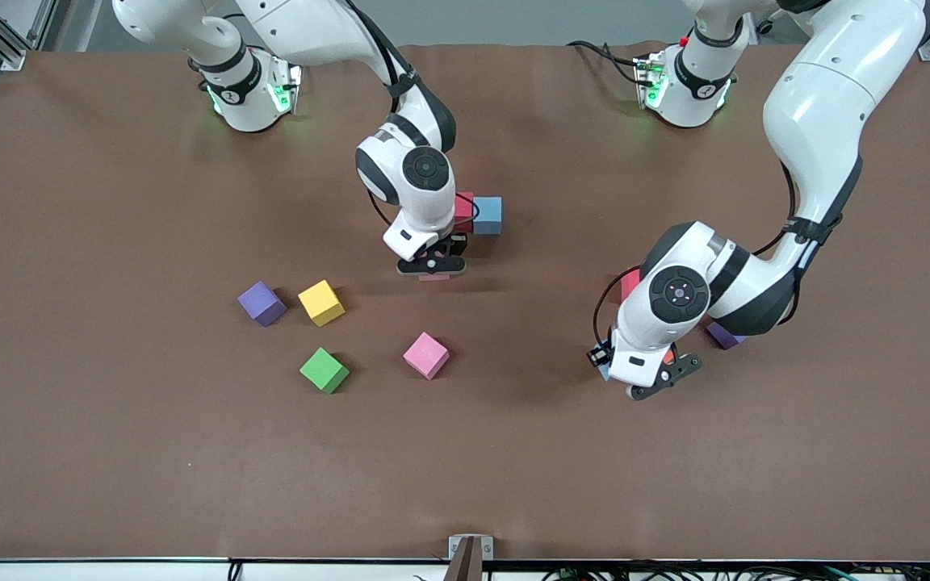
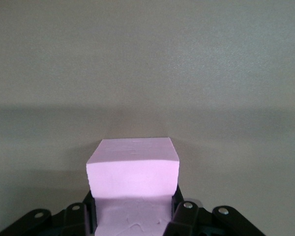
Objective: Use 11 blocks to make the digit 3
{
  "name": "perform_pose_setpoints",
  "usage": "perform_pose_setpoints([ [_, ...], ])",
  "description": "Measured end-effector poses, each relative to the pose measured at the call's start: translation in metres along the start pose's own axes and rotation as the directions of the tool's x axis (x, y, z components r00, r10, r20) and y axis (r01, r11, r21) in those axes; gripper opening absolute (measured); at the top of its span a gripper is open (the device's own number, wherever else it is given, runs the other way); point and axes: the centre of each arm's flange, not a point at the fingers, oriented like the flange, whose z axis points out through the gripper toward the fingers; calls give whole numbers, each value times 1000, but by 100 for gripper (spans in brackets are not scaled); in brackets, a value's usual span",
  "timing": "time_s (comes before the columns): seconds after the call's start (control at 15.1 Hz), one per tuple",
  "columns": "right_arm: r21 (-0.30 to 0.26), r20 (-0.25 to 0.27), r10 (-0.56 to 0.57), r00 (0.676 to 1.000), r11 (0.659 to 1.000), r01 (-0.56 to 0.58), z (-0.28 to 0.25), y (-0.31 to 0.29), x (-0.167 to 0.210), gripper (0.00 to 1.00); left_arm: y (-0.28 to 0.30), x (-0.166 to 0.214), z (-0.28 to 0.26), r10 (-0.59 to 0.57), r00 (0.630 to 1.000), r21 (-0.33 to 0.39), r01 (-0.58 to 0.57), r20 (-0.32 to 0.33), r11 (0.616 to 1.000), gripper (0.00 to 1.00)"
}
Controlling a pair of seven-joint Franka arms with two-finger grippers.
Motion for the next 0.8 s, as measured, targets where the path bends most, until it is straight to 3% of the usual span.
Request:
perform_pose_setpoints([
  [0.33, -2, 2, 1, 1000, 1000, -1, 0, 0, 0, 56, 0, 1, 0, -1, 1000, 0, 1, 0, 1000, 55],
  [0.46, -23, 23, 4, 1000, 1000, -4, 1, 3, 0, 69, -2, 3, 0, -6, 1000, 0, 6, 0, 1000, 55],
  [0.66, -41, 40, 8, 999, 999, -6, -6, 3, 4, 98, -3, 4, 0, -65, 998, 0, 65, 0, 998, 55],
  [0.8, -38, 36, 9, 999, 999, -8, -9, 2, 6, 100, 0, 0, -2, -158, 987, -5, 158, 4, 987, 55],
])
